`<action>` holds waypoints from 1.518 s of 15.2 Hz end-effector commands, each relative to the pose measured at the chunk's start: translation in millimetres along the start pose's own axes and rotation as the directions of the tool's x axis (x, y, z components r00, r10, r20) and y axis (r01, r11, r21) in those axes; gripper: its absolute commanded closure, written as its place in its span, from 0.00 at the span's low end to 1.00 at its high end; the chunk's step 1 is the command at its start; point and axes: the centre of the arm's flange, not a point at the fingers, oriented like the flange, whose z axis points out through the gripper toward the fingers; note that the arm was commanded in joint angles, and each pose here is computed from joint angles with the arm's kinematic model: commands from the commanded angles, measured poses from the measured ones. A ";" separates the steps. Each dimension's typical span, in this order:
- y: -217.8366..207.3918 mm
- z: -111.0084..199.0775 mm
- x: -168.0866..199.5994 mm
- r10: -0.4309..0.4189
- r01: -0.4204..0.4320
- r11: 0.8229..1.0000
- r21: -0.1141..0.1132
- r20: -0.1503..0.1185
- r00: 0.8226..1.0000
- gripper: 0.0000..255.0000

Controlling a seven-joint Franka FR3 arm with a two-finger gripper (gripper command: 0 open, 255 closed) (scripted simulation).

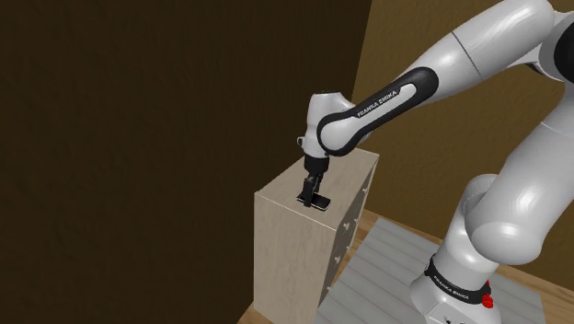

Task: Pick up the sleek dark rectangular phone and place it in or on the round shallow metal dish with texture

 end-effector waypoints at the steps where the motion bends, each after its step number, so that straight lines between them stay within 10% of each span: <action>1: 0.1 1.3 -0.2 0.000 0.000 1.000 0.000 0.000 1.000 0.00; 5: 0.1 1.2 -0.2 0.000 0.000 1.000 0.000 0.000 1.000 0.00; 6: 0.1 1.2 -0.2 0.000 0.000 1.000 0.000 0.000 1.000 1.00; 23: -2.3 -40.9 -1.4 0.000 0.000 1.000 0.000 0.000 1.000 1.00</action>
